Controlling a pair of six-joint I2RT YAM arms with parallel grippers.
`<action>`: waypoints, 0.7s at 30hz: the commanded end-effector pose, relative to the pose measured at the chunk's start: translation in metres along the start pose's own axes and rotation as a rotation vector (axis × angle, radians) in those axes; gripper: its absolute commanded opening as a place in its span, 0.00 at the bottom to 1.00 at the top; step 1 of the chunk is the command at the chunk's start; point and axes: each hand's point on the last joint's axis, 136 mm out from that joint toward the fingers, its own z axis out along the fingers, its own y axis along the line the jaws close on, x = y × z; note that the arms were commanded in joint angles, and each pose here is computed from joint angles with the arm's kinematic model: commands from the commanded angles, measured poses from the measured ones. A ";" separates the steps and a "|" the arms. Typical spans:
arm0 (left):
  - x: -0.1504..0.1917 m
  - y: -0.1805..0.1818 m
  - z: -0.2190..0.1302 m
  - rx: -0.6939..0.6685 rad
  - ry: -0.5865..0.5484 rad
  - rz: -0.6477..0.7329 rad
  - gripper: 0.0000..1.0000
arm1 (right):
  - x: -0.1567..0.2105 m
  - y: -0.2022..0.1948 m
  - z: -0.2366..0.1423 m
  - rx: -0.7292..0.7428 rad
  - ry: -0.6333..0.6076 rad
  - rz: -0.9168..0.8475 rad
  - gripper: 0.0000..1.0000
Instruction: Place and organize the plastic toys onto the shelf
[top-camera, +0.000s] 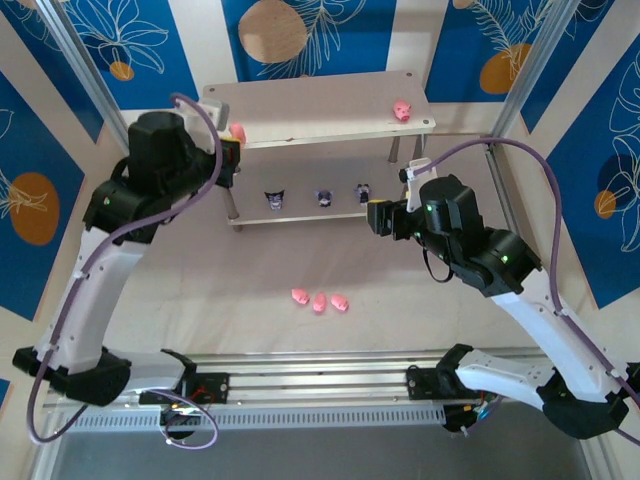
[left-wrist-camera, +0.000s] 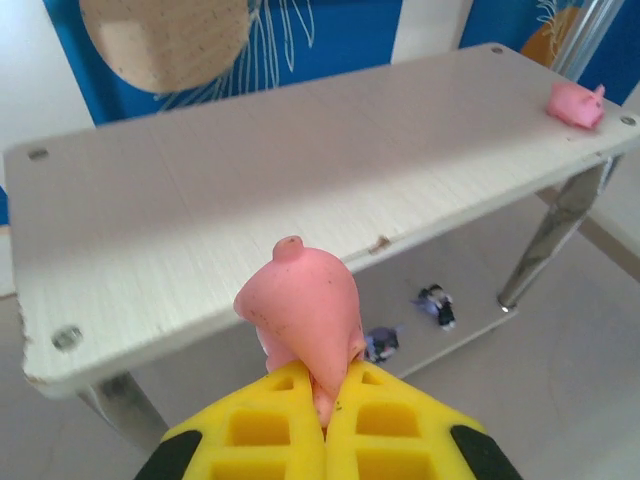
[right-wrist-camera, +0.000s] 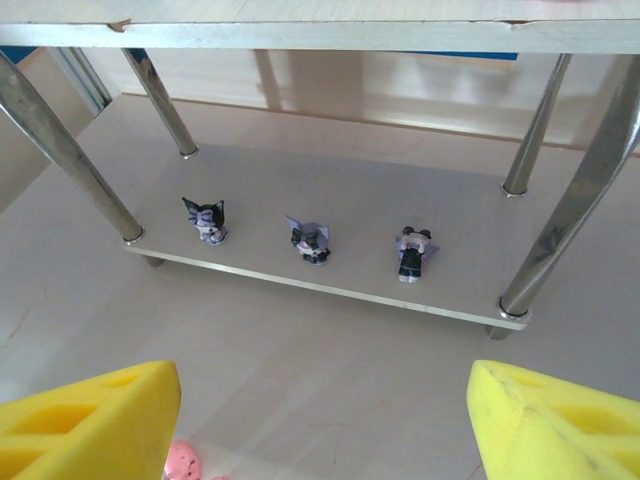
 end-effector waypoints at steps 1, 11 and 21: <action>0.010 0.008 0.018 0.017 0.095 0.047 0.04 | -0.019 0.005 -0.007 -0.032 -0.063 0.000 0.76; 0.006 0.047 0.057 -0.007 0.140 -0.032 0.04 | -0.023 0.007 -0.004 -0.044 -0.074 -0.004 0.76; 0.007 0.063 0.076 -0.018 0.139 -0.070 0.04 | -0.018 0.009 0.007 -0.054 -0.047 -0.001 0.76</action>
